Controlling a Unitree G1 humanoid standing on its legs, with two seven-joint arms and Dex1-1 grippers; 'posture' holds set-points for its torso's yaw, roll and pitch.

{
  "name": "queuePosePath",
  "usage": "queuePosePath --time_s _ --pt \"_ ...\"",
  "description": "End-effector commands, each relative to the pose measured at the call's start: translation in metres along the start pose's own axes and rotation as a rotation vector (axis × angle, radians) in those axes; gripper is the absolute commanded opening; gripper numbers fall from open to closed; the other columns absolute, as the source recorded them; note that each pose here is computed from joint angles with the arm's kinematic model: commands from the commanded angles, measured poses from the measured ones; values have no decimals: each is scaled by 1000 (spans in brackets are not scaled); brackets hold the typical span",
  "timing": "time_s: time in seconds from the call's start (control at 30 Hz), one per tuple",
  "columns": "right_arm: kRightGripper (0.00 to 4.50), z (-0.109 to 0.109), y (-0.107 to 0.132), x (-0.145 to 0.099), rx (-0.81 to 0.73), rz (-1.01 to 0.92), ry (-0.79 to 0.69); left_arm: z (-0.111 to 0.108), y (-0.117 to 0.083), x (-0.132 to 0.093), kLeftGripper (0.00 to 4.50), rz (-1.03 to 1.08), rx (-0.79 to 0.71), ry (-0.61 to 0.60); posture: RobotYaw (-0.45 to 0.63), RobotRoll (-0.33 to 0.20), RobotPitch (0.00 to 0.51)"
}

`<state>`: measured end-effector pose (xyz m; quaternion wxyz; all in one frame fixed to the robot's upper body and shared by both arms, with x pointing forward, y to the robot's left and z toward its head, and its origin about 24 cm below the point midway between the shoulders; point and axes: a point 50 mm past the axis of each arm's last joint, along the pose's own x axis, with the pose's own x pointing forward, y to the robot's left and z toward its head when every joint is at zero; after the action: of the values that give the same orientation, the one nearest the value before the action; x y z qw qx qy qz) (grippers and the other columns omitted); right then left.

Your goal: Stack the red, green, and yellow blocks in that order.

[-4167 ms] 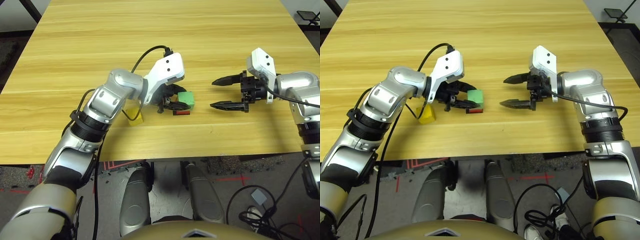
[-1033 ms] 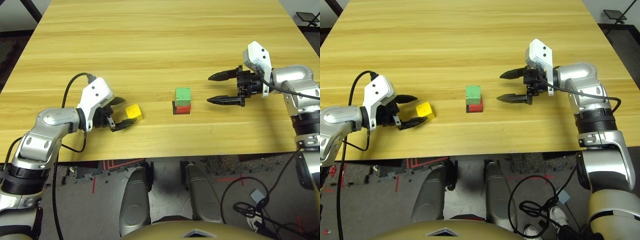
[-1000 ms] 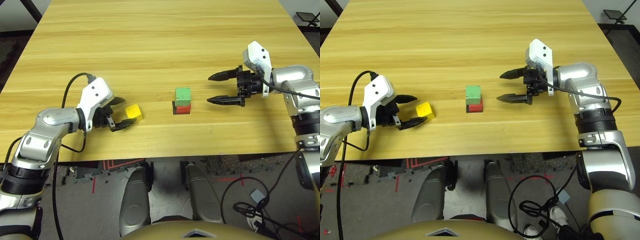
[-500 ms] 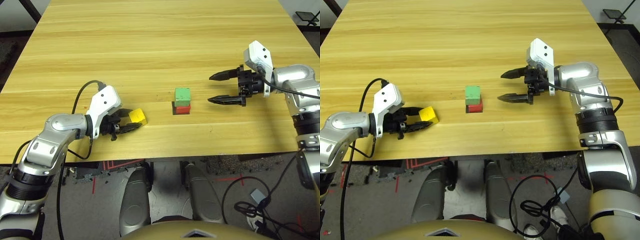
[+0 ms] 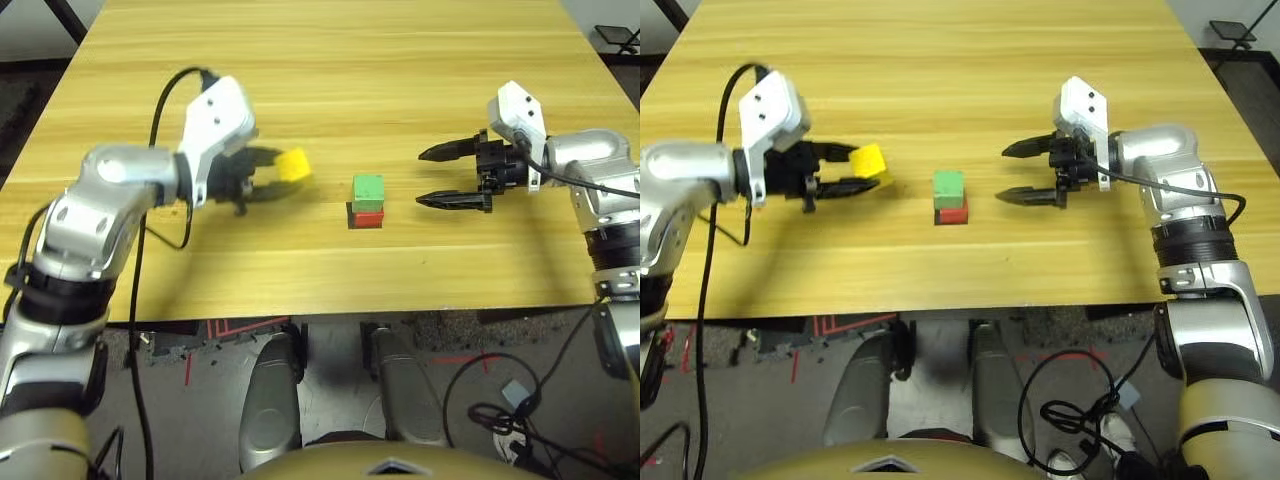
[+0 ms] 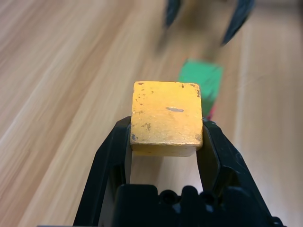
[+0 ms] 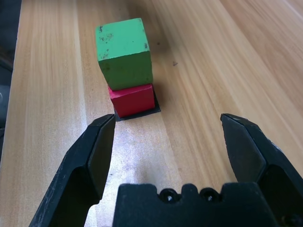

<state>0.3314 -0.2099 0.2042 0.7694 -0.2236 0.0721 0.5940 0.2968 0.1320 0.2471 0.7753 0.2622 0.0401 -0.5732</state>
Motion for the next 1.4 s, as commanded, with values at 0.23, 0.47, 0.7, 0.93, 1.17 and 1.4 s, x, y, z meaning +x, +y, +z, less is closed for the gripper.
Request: queuePosePath --time_s 0.23,0.47,0.7,0.93,1.17,1.4 --pt "4500 -11 14 -2 38 -9 8 21 6 35 2043 -233 31 3 78 44 233" --pt "4500 -12 18 -8 51 -37 12 16 10 43 2043 -247 48 20 50 43 237" --pt "4500 -11 20 -7 54 -41 10 11 10 51 2043 -252 45 24 52 42 243" --pt "4500 -9 18 -6 53 -37 9 10 7 54 2043 -262 42 24 56 41 249" --pt "4500 -9 19 -6 54 -39 7 5 5 56 2043 -266 20 30 51 41 257" --pt "4500 -10 19 -8 59 -45 8 5 8 58 3751 -236 -5 21 48 43 261"
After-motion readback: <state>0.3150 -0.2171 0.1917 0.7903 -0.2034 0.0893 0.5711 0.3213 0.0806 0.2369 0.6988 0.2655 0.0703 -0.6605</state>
